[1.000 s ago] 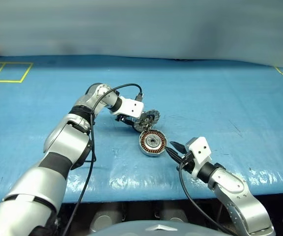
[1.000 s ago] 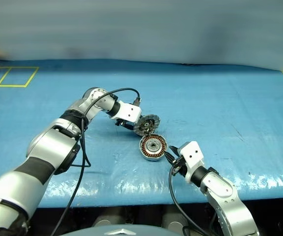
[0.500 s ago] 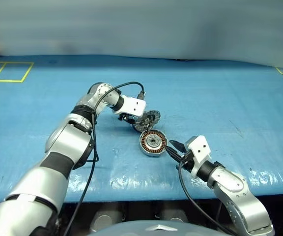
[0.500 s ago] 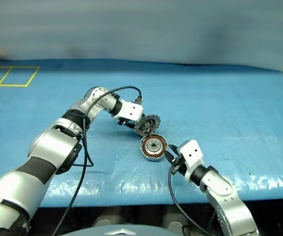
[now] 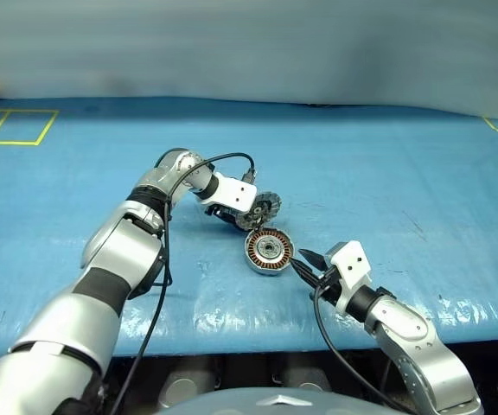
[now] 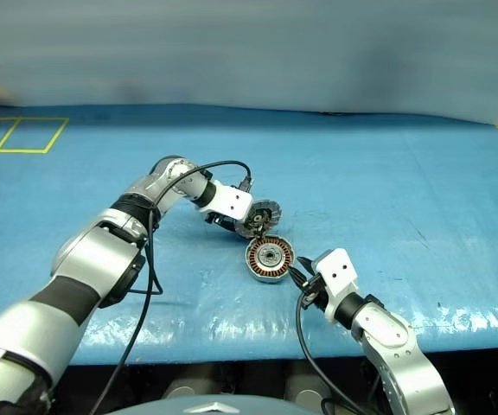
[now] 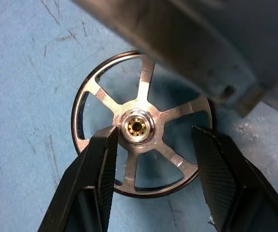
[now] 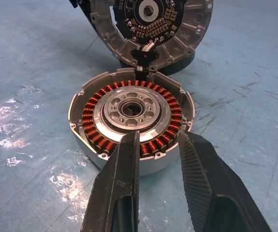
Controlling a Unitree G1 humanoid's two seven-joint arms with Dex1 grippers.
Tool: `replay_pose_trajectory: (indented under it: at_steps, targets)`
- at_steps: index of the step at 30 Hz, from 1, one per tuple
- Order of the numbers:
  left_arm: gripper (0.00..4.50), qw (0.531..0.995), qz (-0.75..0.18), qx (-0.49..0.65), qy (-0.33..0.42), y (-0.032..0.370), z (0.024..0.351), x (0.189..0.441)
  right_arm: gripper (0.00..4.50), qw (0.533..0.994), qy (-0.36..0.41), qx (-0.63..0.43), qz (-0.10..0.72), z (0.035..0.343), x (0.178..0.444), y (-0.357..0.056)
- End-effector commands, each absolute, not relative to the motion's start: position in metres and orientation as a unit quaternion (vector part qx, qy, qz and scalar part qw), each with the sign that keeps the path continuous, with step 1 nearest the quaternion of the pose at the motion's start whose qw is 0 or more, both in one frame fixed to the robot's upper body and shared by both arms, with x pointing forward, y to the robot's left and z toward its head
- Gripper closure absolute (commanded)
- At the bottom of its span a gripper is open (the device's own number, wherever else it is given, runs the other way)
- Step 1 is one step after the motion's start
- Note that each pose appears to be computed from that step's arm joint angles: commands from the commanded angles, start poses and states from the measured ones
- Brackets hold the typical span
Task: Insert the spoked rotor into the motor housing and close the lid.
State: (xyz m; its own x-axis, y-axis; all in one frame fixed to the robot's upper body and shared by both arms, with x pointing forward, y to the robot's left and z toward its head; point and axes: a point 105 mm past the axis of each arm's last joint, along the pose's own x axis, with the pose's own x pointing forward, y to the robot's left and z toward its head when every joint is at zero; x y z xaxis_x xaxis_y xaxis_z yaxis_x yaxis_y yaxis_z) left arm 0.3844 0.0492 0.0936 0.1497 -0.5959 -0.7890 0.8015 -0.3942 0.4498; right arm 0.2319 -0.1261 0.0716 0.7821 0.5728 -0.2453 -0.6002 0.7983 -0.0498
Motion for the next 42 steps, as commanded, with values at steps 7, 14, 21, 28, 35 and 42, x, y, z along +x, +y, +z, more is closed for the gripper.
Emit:
replay_pose_trajectory:
  at_steps: [7,14,21,28,35,42]
  targets:
    - [1.96,0.559,-0.643,0.512,0.107,0.053,0.089,0.384,3.19,0.943,0.084,-0.069,0.314,0.083,0.235,-0.124]
    - [3.51,0.564,-0.647,0.499,0.118,0.056,0.084,0.382,3.19,0.944,0.083,-0.071,0.310,0.084,0.235,-0.125]
    - [4.37,0.573,-0.645,0.490,0.128,0.066,0.081,0.382,3.19,0.945,0.080,-0.074,0.308,0.085,0.238,-0.126]
    - [4.37,0.597,-0.631,0.479,0.125,0.074,0.083,0.385,3.19,0.942,0.078,-0.078,0.316,0.086,0.241,-0.124]
    - [4.37,0.627,-0.627,0.450,0.103,0.066,0.093,0.389,3.19,0.941,0.078,-0.080,0.318,0.086,0.242,-0.123]
    - [3.78,0.626,-0.624,0.453,0.114,0.065,0.092,0.390,3.19,0.942,0.077,-0.079,0.316,0.085,0.241,-0.123]
